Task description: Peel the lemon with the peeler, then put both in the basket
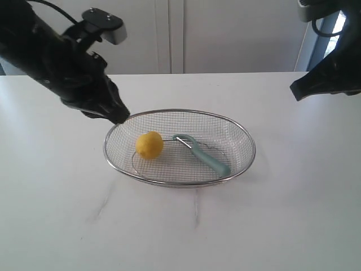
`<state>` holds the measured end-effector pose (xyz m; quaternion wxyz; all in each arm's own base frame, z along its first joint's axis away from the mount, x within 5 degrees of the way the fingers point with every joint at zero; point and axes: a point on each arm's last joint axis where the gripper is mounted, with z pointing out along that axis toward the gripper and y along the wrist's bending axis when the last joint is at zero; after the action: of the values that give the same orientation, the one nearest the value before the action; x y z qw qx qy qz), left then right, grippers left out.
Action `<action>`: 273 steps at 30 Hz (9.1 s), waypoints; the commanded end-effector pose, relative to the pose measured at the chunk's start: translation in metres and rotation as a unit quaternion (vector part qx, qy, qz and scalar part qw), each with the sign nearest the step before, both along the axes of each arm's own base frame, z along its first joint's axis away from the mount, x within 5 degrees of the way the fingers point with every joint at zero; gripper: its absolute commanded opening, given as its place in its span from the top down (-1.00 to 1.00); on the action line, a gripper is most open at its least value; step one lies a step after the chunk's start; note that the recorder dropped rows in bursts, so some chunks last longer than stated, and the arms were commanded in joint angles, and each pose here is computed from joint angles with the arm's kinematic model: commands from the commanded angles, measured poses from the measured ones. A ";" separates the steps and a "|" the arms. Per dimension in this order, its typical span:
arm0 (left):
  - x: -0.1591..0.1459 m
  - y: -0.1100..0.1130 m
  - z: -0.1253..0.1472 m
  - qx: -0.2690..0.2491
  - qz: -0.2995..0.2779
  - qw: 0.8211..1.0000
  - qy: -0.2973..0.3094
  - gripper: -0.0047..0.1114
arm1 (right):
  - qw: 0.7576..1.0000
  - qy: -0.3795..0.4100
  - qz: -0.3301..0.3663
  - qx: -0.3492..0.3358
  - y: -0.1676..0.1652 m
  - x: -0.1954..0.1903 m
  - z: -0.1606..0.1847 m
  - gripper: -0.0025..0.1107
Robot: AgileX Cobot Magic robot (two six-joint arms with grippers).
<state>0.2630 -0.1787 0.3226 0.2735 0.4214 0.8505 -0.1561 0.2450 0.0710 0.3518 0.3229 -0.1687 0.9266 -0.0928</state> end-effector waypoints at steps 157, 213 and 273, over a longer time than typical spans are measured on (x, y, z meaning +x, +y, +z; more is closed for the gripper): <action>-0.212 0.166 -0.157 -0.139 0.381 0.882 -0.241 0.92 | 0.882 -0.443 -0.059 0.148 -0.102 -0.266 0.116 0.96; -0.212 0.166 -0.157 -0.139 0.380 0.882 -0.241 0.92 | 0.810 -0.556 -0.071 0.171 -0.095 -0.329 0.080 0.96; -0.212 0.166 -0.157 -0.139 0.380 0.882 -0.241 0.92 | 0.905 -0.319 -0.153 0.235 -0.075 -0.192 -0.169 0.96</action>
<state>0.0507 -0.0120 0.1670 0.5636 0.0516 0.8233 -0.0446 0.0537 -0.0037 0.1828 0.6095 0.0899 0.7871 0.0301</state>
